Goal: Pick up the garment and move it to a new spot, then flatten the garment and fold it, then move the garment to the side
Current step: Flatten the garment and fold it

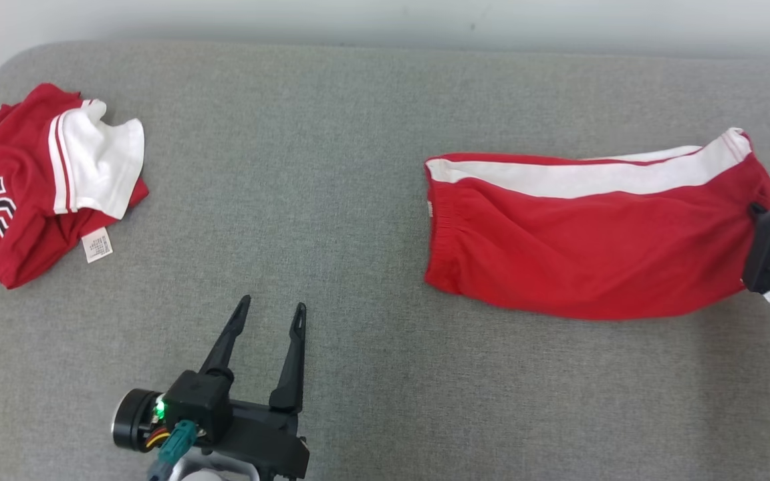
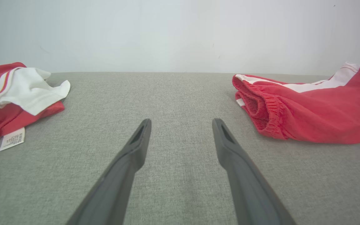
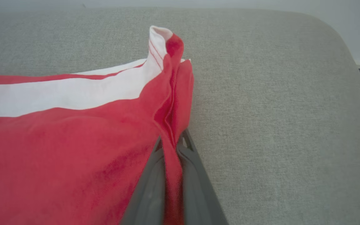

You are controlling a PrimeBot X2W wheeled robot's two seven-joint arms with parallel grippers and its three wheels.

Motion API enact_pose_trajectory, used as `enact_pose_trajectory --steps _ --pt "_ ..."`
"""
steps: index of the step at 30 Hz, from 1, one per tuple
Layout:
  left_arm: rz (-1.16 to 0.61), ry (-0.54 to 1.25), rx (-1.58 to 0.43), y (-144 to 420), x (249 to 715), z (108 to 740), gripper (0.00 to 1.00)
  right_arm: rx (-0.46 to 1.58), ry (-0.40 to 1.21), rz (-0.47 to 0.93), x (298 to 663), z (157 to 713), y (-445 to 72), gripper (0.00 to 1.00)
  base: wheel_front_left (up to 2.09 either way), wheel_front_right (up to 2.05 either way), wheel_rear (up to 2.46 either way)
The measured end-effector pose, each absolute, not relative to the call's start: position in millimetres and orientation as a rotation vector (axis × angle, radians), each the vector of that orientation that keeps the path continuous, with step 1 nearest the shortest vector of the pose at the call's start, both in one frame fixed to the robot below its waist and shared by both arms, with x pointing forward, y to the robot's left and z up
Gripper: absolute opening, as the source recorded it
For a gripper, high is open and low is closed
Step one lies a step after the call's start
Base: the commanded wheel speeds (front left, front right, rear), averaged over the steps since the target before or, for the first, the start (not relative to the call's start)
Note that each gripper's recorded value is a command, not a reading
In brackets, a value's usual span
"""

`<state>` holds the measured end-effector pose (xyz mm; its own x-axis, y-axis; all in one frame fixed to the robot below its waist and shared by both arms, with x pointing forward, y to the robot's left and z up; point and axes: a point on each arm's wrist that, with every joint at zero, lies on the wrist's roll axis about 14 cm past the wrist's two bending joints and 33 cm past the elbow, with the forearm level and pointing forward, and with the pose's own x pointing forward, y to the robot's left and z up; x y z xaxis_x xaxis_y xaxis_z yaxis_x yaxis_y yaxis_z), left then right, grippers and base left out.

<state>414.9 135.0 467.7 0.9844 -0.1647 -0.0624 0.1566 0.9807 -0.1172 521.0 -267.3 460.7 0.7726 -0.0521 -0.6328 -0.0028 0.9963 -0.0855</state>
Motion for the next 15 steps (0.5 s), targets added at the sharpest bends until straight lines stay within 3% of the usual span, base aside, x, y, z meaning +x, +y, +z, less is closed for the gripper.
enact_pose_trajectory --steps 9,15 --pt "-0.108 -0.013 -0.126 146.9 409.5 495.1 1.0 -0.14 0.563 -0.12 502.7 492.7 -301.6 0.0 0.0 0.0 0.0" --pt "-0.056 -0.075 -0.145 156.2 402.9 513.2 1.0 -0.159 0.532 -0.034 505.1 500.9 -264.3 0.0 0.0 0.0 0.0"
